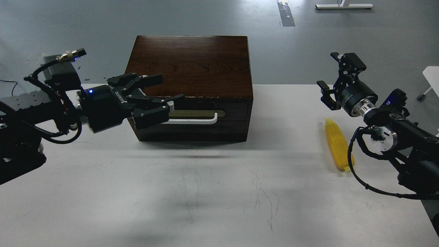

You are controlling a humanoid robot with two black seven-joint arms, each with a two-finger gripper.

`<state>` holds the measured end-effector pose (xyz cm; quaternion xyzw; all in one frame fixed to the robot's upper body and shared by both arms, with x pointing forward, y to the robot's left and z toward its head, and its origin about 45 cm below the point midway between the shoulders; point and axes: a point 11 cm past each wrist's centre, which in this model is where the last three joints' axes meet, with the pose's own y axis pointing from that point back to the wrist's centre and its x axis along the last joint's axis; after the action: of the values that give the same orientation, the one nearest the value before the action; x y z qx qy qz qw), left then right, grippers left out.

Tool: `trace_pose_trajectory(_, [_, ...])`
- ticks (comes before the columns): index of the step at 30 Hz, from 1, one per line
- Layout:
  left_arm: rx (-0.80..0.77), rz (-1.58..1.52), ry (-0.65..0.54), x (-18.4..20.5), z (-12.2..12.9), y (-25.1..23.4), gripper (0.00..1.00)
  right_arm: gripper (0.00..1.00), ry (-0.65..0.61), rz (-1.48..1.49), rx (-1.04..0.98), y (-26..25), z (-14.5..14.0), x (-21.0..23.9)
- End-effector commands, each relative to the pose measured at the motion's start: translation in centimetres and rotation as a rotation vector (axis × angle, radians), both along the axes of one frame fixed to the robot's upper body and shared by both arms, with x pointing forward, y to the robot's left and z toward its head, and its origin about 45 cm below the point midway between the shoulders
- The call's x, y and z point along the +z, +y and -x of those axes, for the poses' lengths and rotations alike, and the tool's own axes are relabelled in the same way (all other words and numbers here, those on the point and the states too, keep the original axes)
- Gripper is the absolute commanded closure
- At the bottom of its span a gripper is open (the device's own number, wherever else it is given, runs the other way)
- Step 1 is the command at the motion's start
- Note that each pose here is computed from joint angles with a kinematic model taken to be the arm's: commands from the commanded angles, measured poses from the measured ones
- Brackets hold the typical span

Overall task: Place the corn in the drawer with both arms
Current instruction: 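Reach the left gripper toward the white drawer handle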

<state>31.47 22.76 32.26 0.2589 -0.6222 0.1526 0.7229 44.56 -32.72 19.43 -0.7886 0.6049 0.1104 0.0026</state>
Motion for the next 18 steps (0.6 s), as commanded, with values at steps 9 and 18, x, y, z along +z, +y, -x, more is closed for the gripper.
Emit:
trace_pose_trajectory(9, [0.128,-0.076,-0.129,-2.6,-0.4,1.5,0.02,0.00,0.016,-0.003,-0.002,0.0,0.5,-0.8])
trace_pose_trajectory(18, [0.176,-0.129,-0.073,-4.6,0.9,3.3,0.01,0.00,0.034,-0.004,-0.005,-0.1,1.0,-1.6])
